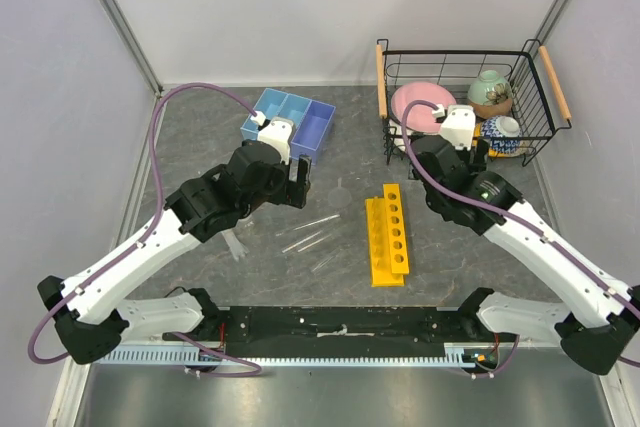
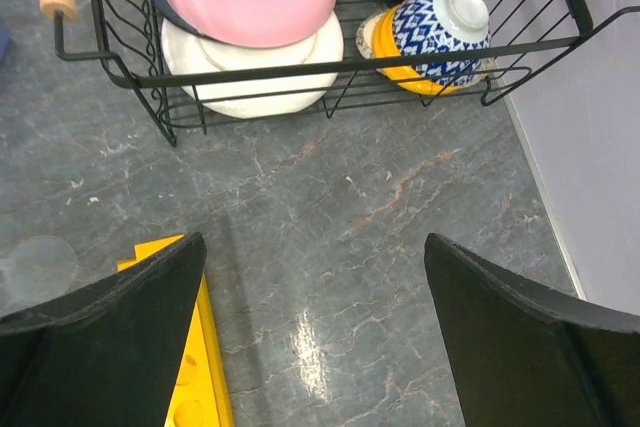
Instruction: Organize the chemistry lab equipment
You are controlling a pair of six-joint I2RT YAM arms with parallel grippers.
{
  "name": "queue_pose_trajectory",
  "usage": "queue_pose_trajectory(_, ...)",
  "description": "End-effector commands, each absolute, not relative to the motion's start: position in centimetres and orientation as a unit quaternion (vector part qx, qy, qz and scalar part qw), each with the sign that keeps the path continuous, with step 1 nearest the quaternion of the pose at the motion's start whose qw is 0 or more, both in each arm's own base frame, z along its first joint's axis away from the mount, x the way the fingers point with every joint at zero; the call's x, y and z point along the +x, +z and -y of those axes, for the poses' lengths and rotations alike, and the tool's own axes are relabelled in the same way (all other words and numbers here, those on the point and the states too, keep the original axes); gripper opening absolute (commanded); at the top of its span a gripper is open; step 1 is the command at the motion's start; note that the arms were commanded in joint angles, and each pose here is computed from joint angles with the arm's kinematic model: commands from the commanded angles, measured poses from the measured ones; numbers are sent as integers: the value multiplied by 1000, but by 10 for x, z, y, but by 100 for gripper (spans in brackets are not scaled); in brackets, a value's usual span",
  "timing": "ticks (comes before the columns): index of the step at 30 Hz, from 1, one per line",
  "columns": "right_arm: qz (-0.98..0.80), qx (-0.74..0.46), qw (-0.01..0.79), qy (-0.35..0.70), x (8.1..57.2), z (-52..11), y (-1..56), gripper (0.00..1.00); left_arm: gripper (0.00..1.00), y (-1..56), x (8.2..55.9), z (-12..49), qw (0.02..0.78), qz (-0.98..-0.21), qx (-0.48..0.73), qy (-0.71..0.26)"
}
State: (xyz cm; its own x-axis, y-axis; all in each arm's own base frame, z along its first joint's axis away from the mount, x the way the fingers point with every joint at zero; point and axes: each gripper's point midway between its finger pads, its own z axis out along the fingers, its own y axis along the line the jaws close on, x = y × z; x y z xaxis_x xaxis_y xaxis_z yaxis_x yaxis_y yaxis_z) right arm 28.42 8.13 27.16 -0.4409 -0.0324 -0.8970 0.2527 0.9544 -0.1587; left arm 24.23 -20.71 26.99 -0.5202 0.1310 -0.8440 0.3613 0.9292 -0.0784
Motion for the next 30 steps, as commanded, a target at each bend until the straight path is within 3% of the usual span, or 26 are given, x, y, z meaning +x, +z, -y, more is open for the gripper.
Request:
queue_pose_trajectory(1,-827,81,546,-111,283,-81,295,98,93,276,238,207,471,-859,146,-137)
queue_pose_trajectory(13,-849,30,520,-91,271,-87,290,98,92,252,207,221,402,-870,225,-176)
queue_pose_trajectory(19,-864,-2,501,-48,262,-100,283,98,93,264,173,249,388,-836,313,-232)
queue_pose_trajectory(24,-880,-17,475,-12,252,-111,266,98,92,223,150,275,346,-829,374,-229)
queue_pose_trajectory(30,-892,-38,450,19,243,-123,250,98,85,165,161,270,331,-861,349,-167)
